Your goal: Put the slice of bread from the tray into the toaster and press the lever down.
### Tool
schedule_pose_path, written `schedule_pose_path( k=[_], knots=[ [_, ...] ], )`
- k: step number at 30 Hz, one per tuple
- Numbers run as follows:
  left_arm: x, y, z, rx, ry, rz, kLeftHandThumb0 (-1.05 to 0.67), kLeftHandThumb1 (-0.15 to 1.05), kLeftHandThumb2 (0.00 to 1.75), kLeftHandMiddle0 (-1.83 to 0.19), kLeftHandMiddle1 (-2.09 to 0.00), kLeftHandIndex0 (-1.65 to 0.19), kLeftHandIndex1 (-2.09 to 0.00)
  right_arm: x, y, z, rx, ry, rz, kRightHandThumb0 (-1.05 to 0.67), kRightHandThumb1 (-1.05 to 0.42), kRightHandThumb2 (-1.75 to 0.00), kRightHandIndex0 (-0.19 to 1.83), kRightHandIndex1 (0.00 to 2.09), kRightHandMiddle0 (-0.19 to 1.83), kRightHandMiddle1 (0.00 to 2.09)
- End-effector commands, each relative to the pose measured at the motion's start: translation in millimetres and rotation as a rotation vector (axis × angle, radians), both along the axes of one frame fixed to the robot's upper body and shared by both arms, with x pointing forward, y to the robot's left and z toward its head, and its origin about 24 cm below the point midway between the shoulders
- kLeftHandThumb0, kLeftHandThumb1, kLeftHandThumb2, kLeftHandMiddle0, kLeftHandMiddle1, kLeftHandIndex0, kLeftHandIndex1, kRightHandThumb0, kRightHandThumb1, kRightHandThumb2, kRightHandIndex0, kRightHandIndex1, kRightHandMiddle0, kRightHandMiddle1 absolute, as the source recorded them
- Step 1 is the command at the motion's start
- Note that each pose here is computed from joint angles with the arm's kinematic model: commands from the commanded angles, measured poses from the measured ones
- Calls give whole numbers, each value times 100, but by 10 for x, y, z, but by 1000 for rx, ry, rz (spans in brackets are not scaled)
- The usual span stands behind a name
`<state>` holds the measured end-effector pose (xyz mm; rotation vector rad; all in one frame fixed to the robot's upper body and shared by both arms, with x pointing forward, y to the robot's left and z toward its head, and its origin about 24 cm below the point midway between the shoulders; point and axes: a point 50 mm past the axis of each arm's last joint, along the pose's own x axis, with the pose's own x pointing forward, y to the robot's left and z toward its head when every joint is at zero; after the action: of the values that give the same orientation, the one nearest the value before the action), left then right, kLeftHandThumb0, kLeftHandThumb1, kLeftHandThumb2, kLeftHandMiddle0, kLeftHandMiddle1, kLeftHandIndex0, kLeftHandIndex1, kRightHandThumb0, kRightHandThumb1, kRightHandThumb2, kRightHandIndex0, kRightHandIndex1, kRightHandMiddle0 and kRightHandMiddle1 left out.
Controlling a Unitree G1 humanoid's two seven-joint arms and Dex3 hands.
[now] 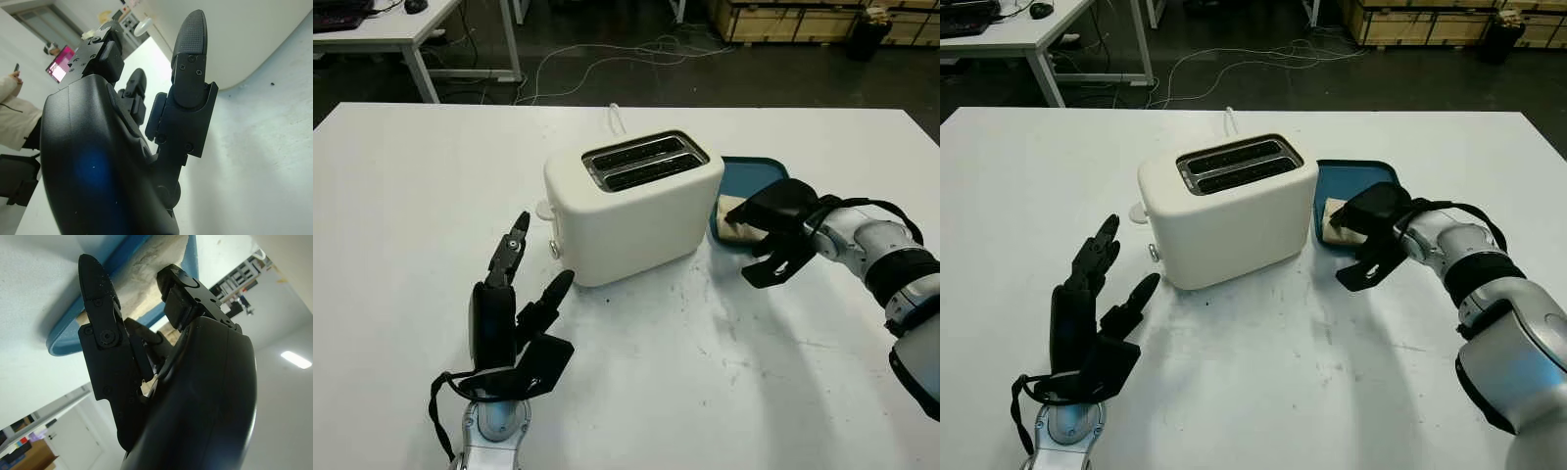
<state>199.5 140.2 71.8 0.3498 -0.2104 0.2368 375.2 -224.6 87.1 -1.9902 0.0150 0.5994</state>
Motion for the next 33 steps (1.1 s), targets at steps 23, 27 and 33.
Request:
schedule_pose_path(
  k=[23,27,33],
  knots=[
    [-12,-13,6,1,6,4,-62,92,26,-43,-5,-35,0,-273,93,461,408,27,180,-13,-78,-1,100,105,121,24],
    [-9,-16,6,-3,7,-3,-61,92,26,-43,-4,-34,0,-329,101,555,523,-16,201,12,-82,-1,78,169,79,144],
    [-8,-19,-1,10,11,-1,-62,92,26,-44,-4,-34,0,-374,95,614,581,-28,222,33,-82,-1,75,174,62,173]
  ],
)
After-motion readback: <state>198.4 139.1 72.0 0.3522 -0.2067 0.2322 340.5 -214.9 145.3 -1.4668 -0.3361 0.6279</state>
